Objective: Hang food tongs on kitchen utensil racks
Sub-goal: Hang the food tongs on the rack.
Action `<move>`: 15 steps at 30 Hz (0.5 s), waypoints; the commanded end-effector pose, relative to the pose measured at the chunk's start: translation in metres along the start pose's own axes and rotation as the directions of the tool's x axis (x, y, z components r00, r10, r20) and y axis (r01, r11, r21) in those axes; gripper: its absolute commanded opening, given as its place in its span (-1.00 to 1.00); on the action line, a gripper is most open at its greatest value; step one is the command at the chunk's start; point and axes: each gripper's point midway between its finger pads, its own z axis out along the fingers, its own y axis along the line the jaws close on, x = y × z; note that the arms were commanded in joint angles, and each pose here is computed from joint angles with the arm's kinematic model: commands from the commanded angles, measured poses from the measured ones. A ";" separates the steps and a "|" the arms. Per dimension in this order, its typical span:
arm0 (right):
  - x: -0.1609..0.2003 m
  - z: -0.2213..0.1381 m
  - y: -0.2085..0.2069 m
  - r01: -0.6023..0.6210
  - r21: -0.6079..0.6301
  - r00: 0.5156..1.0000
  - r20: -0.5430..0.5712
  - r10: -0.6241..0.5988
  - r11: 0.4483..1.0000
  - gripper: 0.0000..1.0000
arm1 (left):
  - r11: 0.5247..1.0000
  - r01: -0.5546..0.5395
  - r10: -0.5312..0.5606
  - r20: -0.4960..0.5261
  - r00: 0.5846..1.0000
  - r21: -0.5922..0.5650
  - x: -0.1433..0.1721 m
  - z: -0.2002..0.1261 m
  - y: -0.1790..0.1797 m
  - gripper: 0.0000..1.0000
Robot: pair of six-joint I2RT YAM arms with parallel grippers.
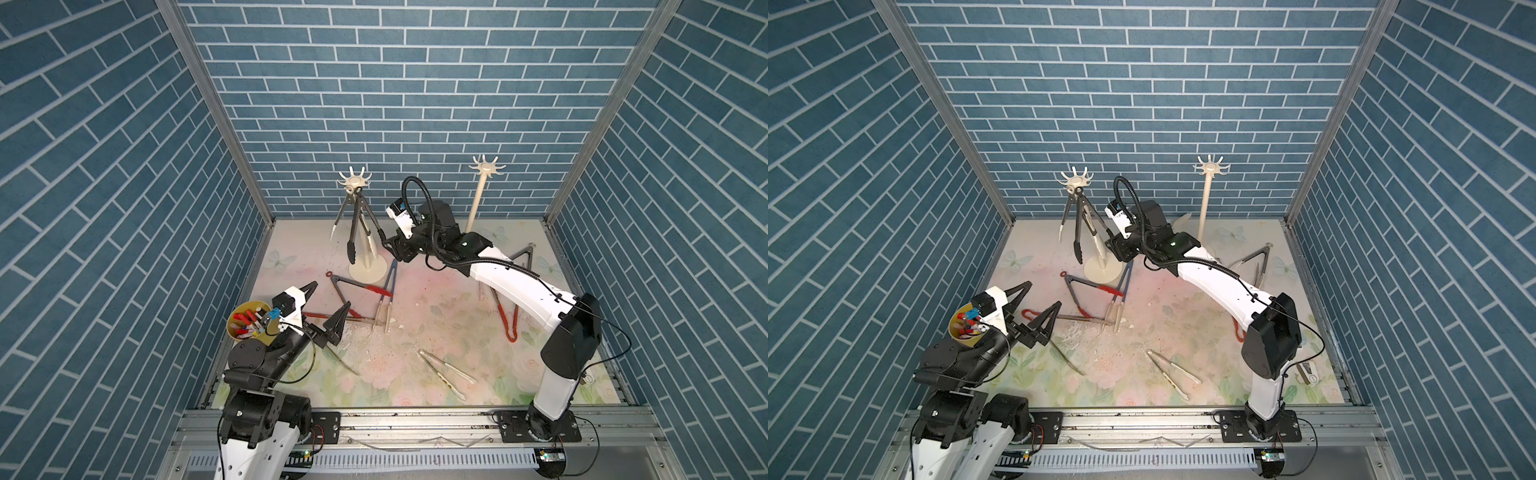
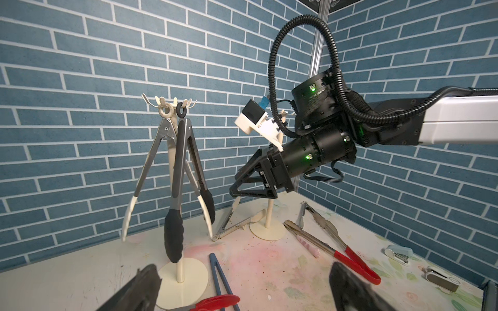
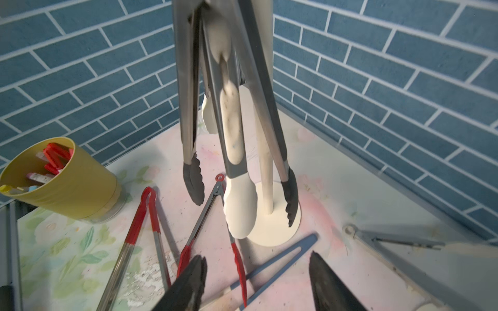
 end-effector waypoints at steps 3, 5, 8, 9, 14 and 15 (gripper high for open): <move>0.044 -0.033 0.005 -0.115 0.024 0.986 -0.119 0.117 0.993 0.28 | 1.000 -0.003 0.003 -0.009 1.000 0.001 -0.006 0.000 -0.002 0.99; 0.072 -0.040 0.007 -0.163 0.031 0.970 -0.178 0.166 0.986 0.28 | 1.000 -0.001 0.001 -0.017 1.000 0.000 -0.005 0.000 -0.002 0.99; 0.112 -0.051 0.010 -0.226 0.057 0.937 -0.262 0.233 0.972 0.27 | 1.000 0.005 -0.005 -0.035 0.999 0.013 -0.003 0.002 -0.003 0.99; 0.127 -0.055 0.012 -0.246 0.068 0.922 -0.290 0.256 0.967 0.27 | 1.000 0.012 -0.011 -0.048 0.999 0.018 -0.001 0.004 -0.004 0.99; 0.187 -0.079 0.020 -0.346 0.120 0.847 -0.386 0.365 0.930 0.24 | 0.999 0.035 -0.032 -0.100 0.995 0.034 0.006 0.010 -0.004 0.99; 0.197 -0.084 0.023 -0.365 0.126 0.833 -0.399 0.384 0.922 0.23 | 0.998 0.039 -0.034 -0.105 0.994 0.040 0.007 0.010 -0.005 0.99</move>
